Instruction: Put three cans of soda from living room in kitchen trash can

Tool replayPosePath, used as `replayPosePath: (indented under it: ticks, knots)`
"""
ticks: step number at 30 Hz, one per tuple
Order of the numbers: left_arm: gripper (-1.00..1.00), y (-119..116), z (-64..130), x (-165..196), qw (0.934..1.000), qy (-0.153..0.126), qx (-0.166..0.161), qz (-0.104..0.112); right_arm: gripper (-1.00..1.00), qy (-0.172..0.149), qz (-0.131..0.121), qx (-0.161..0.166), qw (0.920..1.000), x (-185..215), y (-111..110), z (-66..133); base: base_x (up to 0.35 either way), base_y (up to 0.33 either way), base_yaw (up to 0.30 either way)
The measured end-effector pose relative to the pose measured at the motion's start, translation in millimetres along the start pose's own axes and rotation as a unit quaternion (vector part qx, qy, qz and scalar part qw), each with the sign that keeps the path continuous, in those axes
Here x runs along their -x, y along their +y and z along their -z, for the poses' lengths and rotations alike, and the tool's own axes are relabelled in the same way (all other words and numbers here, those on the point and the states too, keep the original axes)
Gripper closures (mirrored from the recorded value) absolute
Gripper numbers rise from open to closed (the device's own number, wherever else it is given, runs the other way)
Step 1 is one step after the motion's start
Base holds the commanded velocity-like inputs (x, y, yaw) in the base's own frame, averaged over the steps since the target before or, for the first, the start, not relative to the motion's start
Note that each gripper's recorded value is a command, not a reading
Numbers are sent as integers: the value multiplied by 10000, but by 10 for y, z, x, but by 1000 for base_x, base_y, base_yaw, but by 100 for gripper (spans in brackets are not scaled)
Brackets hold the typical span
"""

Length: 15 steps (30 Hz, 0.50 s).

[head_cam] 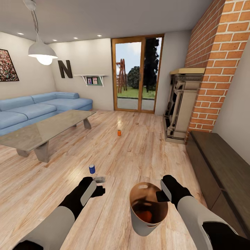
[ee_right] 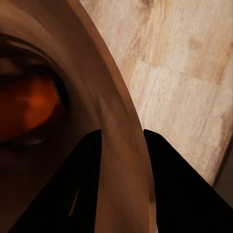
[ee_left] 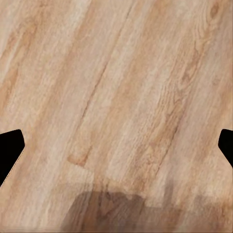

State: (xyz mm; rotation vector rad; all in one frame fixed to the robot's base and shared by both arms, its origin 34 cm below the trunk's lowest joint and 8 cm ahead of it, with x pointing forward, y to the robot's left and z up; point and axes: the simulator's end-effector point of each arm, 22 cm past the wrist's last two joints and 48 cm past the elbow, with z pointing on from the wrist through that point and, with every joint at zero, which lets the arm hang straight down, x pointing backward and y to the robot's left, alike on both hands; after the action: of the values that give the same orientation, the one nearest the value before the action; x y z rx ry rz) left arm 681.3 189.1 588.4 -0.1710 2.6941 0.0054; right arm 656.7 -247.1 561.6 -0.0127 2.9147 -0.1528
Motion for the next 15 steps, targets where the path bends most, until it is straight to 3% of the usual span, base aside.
replayPosePath:
  ticks: [15]
  knots:
    - [-100, 61, -6, -77, 9997, 141, 178, 6, 100, 3, 78, -43, 10000, -6, 2, -1, 0, 0, 0]
